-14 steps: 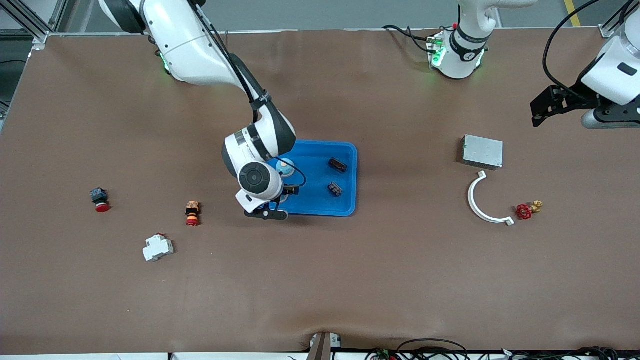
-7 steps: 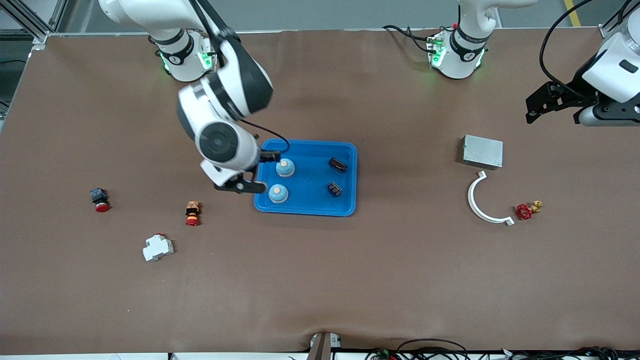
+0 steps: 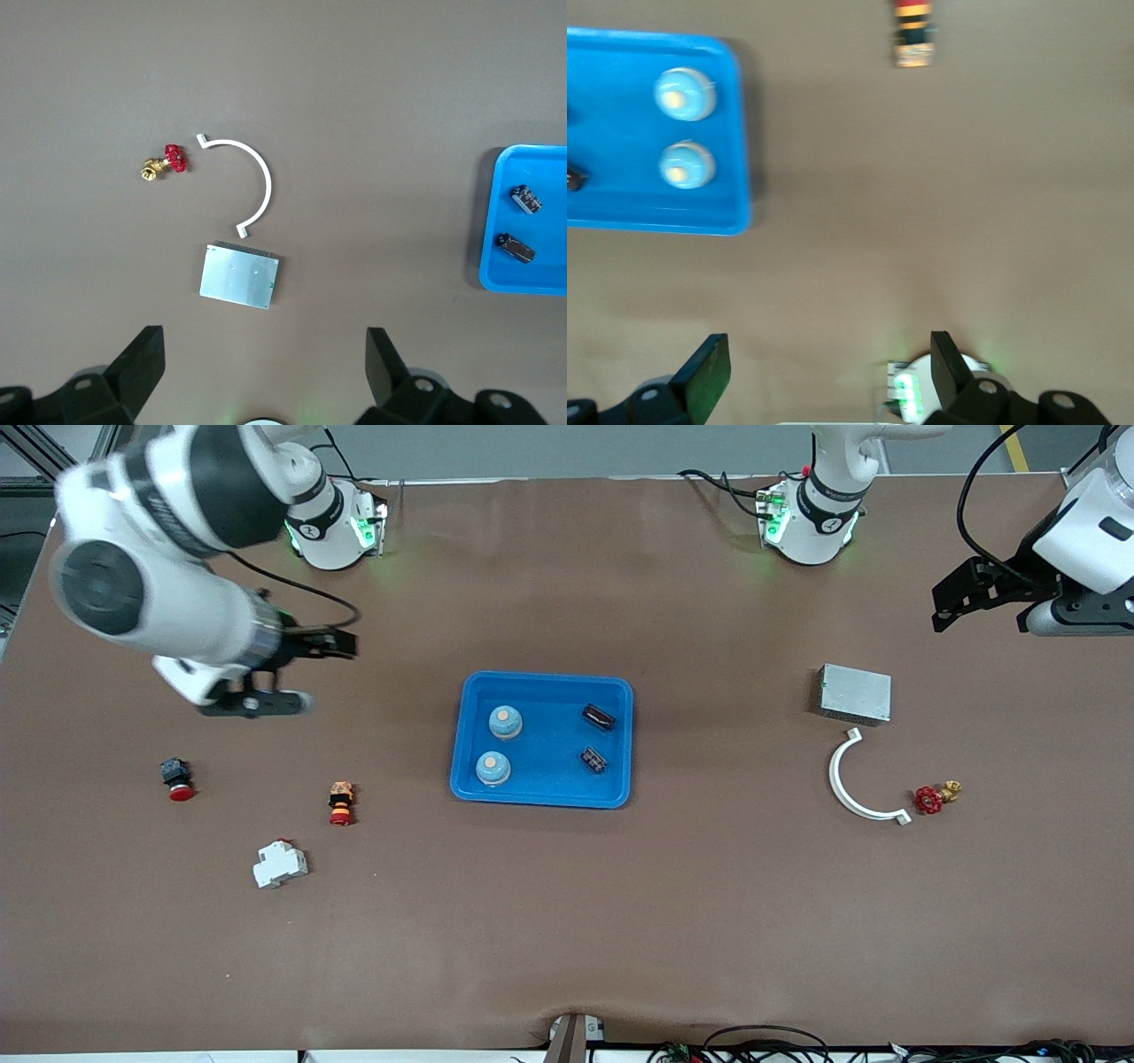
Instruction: Place electrolytic capacitor and blue bell in tray
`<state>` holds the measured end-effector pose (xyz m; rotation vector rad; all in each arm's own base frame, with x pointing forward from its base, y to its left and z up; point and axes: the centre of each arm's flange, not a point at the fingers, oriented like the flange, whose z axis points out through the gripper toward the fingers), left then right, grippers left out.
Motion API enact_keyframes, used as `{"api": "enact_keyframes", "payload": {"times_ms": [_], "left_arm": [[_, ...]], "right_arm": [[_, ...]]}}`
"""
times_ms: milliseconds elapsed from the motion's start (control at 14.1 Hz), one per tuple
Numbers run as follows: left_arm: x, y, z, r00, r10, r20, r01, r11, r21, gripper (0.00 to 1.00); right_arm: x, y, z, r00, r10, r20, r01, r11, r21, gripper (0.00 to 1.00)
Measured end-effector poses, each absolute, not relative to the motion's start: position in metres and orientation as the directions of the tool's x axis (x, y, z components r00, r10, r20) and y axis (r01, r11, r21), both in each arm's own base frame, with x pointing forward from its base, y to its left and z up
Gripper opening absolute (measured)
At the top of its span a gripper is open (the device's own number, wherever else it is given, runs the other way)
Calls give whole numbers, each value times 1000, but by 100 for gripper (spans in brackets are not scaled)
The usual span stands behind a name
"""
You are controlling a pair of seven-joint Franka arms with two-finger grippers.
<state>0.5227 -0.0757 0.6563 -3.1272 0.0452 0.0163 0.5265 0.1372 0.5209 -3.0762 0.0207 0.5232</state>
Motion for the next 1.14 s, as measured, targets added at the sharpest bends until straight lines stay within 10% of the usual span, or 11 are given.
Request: {"api": "enact_keyframes", "payload": {"times_ms": [497,1135], "left_arm": [[523,-76,657,1000,-29,-7,-29,-999,-13,100],[515,-82,667,1000,-19,13,-18,-1000,-13,100]], "right_arm": [[532,-14,536,971,0,-238,-9,-999,-35,100],[568,-19,595,996,6,-93,4,-1000,-14,100]]}}
